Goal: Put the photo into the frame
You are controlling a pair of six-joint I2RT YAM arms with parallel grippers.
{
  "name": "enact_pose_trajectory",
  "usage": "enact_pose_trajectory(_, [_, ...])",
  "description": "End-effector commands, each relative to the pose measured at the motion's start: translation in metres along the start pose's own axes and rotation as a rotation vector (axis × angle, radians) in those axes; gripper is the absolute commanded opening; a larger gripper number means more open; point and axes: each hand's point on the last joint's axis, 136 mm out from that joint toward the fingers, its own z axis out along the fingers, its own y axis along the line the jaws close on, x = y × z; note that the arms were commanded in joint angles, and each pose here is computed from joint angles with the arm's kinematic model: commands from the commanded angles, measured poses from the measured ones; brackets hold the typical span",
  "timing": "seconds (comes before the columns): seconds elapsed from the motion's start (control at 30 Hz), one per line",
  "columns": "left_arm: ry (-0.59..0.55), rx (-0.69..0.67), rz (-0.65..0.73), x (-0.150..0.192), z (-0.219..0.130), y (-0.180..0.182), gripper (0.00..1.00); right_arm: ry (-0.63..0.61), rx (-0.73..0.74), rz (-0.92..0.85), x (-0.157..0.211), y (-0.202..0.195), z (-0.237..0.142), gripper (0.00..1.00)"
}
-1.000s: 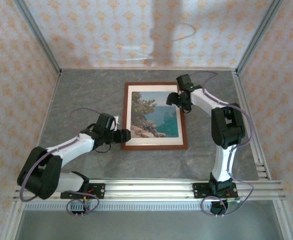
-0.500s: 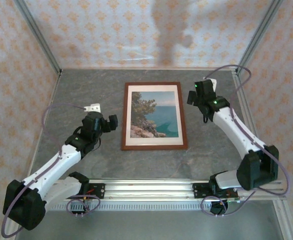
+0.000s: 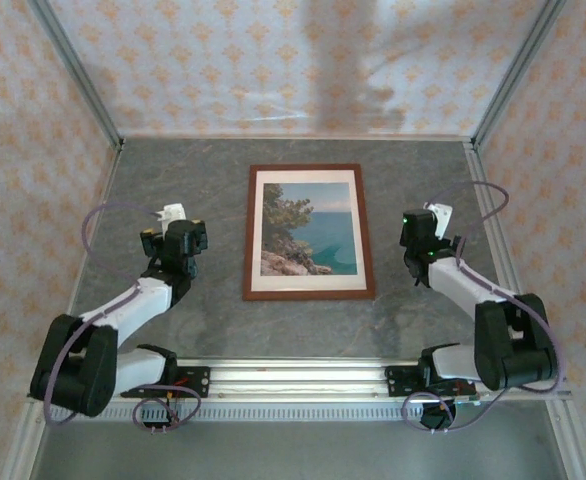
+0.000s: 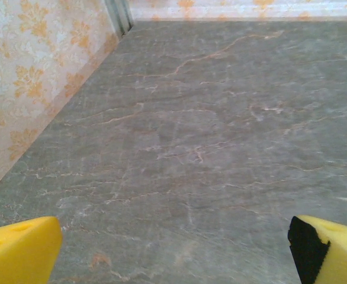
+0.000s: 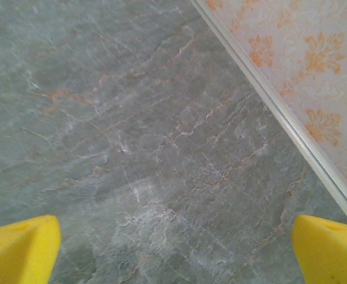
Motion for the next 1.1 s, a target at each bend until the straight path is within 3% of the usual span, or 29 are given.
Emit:
enact_pose_trajectory(0.0, [-0.056, 0.018, -0.013, -0.004, 0.014, 0.002, 1.00, -0.137, -0.027, 0.062, -0.023, 0.008, 0.009, 0.99])
enact_pose_trajectory(0.2, [-0.084, 0.106, -0.008, -0.015, 0.031, -0.015, 1.00, -0.208, -0.126, 0.034, -0.035, 0.026, 0.011, 0.99])
enact_pose_trajectory(0.43, [-0.126, 0.213, -0.055, 0.004, 0.044, -0.027, 1.00, -0.283, -0.291, 0.069, -0.036, 0.044, 0.010, 0.99])
enact_pose_trajectory(1.07, [-0.108, 0.243, -0.024, 0.004, 0.045, -0.034, 1.00, -0.255, -0.333, 0.109, -0.023, 0.045, 0.027, 0.99])
